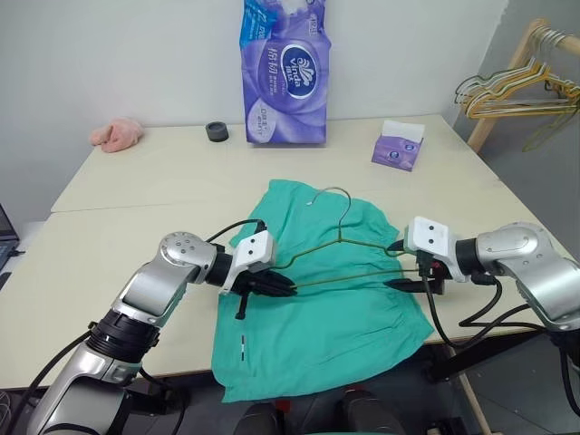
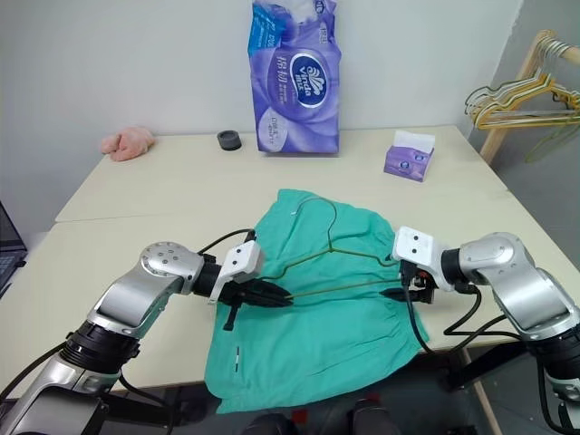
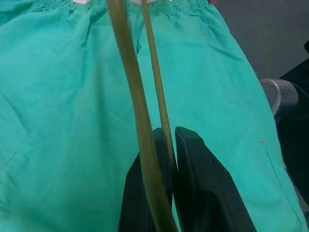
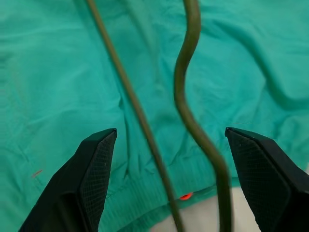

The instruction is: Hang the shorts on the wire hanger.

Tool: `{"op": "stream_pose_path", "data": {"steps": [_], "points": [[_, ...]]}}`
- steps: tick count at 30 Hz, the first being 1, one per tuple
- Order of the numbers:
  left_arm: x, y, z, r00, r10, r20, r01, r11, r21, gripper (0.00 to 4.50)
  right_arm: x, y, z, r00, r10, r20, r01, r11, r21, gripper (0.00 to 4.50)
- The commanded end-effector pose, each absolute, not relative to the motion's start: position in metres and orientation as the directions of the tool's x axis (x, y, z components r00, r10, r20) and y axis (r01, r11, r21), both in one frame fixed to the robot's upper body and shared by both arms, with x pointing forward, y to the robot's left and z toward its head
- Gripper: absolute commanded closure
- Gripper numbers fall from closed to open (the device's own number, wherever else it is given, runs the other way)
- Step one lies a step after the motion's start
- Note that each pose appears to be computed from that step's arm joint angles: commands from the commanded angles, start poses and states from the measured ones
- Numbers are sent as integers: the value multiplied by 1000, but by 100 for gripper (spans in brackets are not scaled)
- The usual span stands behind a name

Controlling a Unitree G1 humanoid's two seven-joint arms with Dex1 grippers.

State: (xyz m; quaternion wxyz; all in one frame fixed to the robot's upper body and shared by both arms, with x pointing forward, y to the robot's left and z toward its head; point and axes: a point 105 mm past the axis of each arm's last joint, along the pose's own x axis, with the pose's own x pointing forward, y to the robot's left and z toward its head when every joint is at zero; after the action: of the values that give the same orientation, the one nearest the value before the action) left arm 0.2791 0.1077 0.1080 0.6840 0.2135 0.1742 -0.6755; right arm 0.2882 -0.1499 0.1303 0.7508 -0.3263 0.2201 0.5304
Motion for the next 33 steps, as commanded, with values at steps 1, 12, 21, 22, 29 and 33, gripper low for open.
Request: {"op": "stream_pose_path", "data": {"steps": [1, 12, 21, 22, 29, 33], "points": [[276, 105, 117, 25, -849, -528, 993, -41, 113, 450, 286, -148, 137, 320, 658, -682, -947, 193, -258, 153], [274, 102, 116, 25, -853, -521, 988, -60, 145, 450, 274, -142, 128, 241, 655, -716, -970, 142, -196, 448], [283, 97, 123, 69, -889, -452, 988, -1, 153, 334, 269, -141, 128, 219, 660, -718, -976, 139, -170, 450], [284, 97, 124, 77, -892, -446, 988, 7, 156, 305, 269, -141, 128, 220, 659, -719, -975, 140, -170, 450], [334, 125, 152, 346, -889, -301, 938, 314, 150, 157, 276, -168, 131, 314, 633, -707, -945, 279, -170, 450], [360, 155, 165, 489, -839, -239, 872, 476, 113, 157, 276, -201, 127, 390, 585, -711, -899, 410, -155, 450]]}}
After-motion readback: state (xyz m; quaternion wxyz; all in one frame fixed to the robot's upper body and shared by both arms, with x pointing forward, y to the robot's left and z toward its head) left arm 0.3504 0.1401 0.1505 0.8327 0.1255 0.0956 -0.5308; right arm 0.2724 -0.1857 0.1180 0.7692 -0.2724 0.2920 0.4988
